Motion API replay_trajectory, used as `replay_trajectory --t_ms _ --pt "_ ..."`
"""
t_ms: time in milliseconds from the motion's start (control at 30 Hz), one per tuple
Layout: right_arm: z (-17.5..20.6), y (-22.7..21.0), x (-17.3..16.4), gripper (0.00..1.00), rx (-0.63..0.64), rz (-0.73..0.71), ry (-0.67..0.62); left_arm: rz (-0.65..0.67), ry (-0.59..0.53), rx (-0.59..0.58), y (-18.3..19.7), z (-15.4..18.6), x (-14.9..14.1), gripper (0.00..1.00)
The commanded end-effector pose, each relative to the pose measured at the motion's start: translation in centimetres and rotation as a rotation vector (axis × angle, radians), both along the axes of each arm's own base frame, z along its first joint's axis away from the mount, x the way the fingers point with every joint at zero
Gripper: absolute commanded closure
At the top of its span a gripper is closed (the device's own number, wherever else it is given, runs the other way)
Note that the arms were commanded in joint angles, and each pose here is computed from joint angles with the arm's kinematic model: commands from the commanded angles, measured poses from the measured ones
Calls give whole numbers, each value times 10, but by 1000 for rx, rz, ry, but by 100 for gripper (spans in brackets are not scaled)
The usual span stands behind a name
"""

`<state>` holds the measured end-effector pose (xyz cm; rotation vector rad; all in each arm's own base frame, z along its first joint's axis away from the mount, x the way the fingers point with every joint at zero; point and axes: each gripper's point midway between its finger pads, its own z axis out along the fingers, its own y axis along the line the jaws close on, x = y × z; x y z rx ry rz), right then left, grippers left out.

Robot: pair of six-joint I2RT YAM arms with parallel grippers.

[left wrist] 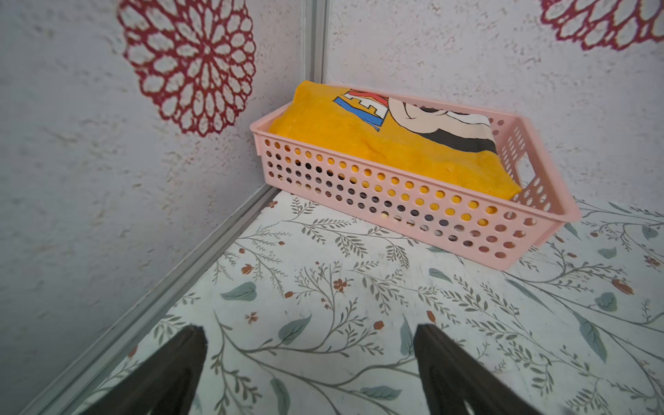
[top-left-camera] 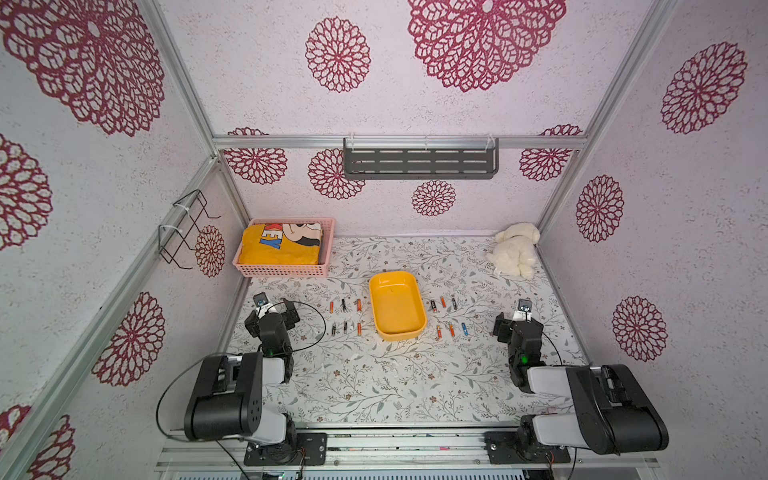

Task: Take the batteries out of the storage box
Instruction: Reset both arms

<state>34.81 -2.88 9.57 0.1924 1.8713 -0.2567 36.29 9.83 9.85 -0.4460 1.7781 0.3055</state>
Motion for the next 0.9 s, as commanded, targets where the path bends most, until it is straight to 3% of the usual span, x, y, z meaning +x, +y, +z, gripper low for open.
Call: replay_trajectory --t_ms 0,133,200,267,300,567,867 --pt "51 12 19 14 47 94 -246 -80 -122 1 -10 31 10 3" --pt "48 26 1 13 27 193 -314 -205 -55 12 -26 27 34 3" --pt "50 26 -1 12 26 196 -334 -166 22 -14 -19 20 41 3" --pt "41 27 9 11 30 201 -270 -146 3 -14 -16 21 38 3" --pt "38 25 18 1 29 183 -247 -135 6 -9 -14 21 39 3" --pt "37 23 20 1 24 155 -235 -140 3 -1 -16 22 39 3" --pt "37 35 23 1 9 226 -227 -141 5 -2 -16 21 39 3"
